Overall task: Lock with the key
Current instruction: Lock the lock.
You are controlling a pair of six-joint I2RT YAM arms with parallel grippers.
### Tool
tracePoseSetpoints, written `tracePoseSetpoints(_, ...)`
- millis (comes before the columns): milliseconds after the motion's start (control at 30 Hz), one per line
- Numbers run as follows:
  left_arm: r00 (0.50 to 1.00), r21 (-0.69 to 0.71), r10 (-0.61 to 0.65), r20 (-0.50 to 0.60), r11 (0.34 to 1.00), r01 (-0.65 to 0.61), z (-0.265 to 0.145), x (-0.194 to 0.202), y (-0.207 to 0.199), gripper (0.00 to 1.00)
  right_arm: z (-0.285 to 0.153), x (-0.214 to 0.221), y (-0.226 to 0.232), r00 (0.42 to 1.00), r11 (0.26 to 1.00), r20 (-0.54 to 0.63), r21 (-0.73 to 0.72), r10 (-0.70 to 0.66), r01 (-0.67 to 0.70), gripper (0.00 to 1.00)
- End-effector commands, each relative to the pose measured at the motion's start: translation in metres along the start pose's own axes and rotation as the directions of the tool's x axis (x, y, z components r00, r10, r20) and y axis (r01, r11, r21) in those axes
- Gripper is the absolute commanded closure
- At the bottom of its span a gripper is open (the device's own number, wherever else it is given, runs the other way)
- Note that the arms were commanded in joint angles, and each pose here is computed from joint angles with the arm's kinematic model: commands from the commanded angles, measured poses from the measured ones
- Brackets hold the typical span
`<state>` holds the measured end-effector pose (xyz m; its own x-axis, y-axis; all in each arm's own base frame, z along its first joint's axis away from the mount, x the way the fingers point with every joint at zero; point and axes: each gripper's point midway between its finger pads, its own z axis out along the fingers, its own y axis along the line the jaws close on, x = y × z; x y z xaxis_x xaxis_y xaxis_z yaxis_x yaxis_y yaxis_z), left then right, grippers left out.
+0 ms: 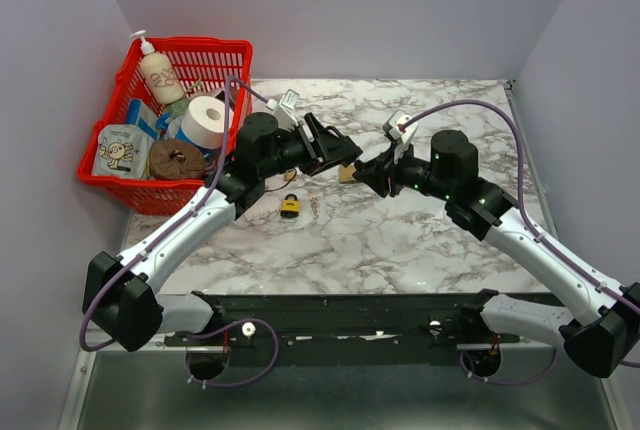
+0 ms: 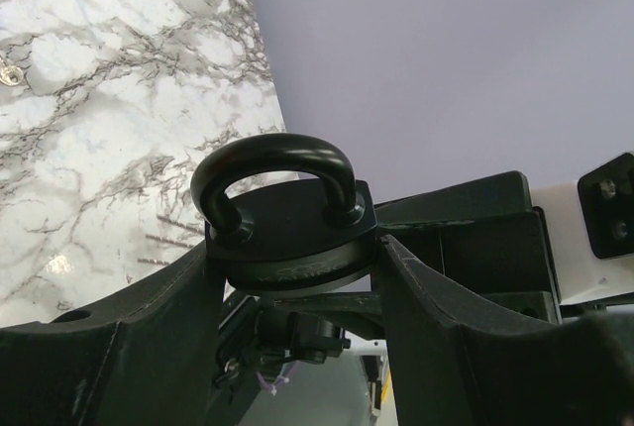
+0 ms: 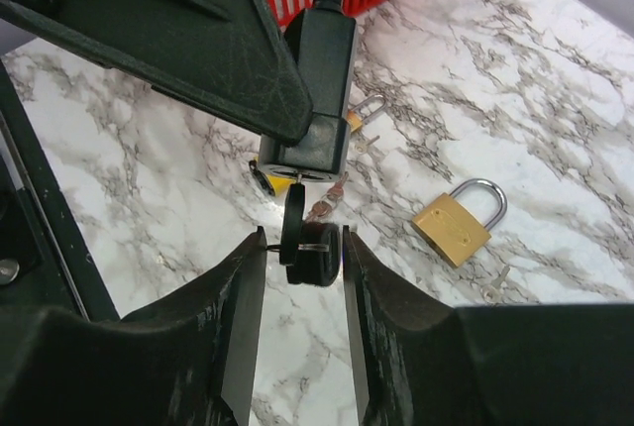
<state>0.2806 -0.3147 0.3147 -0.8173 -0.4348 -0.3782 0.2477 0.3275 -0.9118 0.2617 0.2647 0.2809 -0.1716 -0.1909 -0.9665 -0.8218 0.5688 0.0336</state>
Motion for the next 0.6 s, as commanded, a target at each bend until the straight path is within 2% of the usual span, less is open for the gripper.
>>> tracePoseSetpoints(0,0.998,0.13,0.054,0.041,0.99,-0.059,-0.012,-0.009,-0.043,1.0,-0.003,-0.023,0.007,0.999,0.999,0.05,-0.042,-0.018,0.02,0.56)
tracePoseSetpoints(133,0.998,0.117,0.047,0.043,0.992,-0.052,-0.01,-0.009,-0.037,1.0,-0.003,-0.028,0.011,0.997,0.997,0.064,-0.069,-0.037,0.041,0.53)
tracePoseSetpoints(233,0.998,0.124,0.043,0.046,0.991,-0.048,-0.008,-0.01,-0.04,1.0,-0.001,-0.024,0.01,0.997,0.996,0.055,-0.072,-0.046,0.05,0.67)
tracePoseSetpoints(267,0.998,0.127,0.045,0.048,0.991,-0.051,-0.008,-0.011,-0.041,1.0,-0.001,-0.024,0.01,0.997,0.996,0.054,-0.072,-0.047,0.051,0.74)
tracePoseSetpoints(333,0.998,0.129,0.048,0.046,0.99,-0.053,-0.008,-0.011,-0.042,1.0,0.001,-0.022,0.01,0.998,0.996,0.047,-0.074,-0.045,0.048,0.79)
tracePoseSetpoints(467,0.997,0.13,0.053,0.047,0.99,-0.059,-0.007,-0.013,-0.044,1.0,0.002,-0.017,0.011,0.999,0.996,0.034,-0.082,-0.037,0.04,0.99)
tracePoseSetpoints(567,0.996,0.115,0.057,0.065,0.991,-0.064,-0.005,-0.017,-0.042,1.0,0.0,-0.015,0.012,0.999,0.996,0.031,-0.081,-0.035,0.037,0.99)
